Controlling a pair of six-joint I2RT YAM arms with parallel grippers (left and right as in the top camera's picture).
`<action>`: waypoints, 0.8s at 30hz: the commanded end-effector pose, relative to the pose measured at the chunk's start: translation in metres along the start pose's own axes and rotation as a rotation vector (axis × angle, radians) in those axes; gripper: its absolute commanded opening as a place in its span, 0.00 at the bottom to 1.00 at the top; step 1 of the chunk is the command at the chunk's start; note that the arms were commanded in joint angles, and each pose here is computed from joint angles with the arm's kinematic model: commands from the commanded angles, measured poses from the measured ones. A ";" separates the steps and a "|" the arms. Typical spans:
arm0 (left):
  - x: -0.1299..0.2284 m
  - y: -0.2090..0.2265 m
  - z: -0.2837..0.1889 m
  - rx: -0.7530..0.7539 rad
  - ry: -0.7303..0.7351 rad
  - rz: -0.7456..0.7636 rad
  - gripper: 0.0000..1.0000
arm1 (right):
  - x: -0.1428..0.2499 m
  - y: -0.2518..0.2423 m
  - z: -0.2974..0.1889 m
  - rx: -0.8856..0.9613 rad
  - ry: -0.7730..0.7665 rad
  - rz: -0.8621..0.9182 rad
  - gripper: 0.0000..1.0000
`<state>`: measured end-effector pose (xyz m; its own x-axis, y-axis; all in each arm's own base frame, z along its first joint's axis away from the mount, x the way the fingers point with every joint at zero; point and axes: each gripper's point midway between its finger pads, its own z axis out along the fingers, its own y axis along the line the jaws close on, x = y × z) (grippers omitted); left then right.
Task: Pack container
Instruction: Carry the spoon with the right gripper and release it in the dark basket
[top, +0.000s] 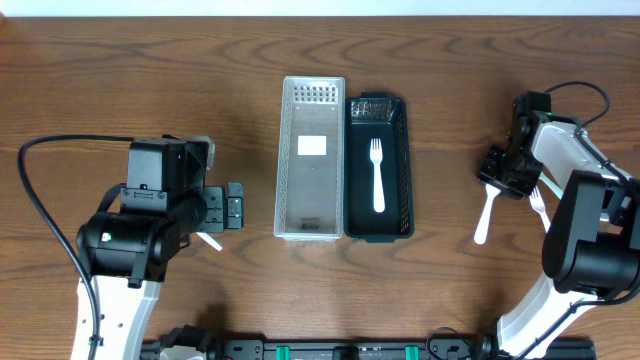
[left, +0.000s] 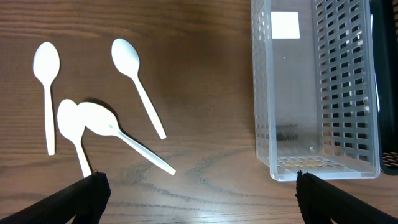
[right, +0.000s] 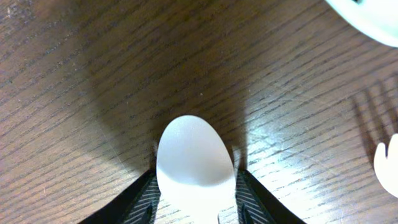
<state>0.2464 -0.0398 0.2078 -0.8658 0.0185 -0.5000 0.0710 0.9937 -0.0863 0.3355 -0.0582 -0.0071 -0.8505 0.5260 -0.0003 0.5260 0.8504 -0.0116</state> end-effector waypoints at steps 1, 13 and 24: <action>-0.004 0.000 -0.005 -0.004 -0.016 0.005 0.98 | 0.021 -0.012 0.024 0.046 0.085 0.003 0.37; -0.004 0.000 -0.005 -0.004 -0.017 0.005 0.98 | 0.012 -0.008 0.025 0.031 0.049 0.003 0.26; -0.005 0.000 -0.005 -0.004 -0.021 0.006 0.98 | -0.001 0.020 -0.020 0.006 -0.026 -0.105 0.06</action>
<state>0.2460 -0.0397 0.2076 -0.8668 0.0186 -0.4984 0.0709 0.9938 -0.0862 0.3339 -0.0541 -0.0025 -0.8680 0.4964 0.0100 0.4960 0.8679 -0.0278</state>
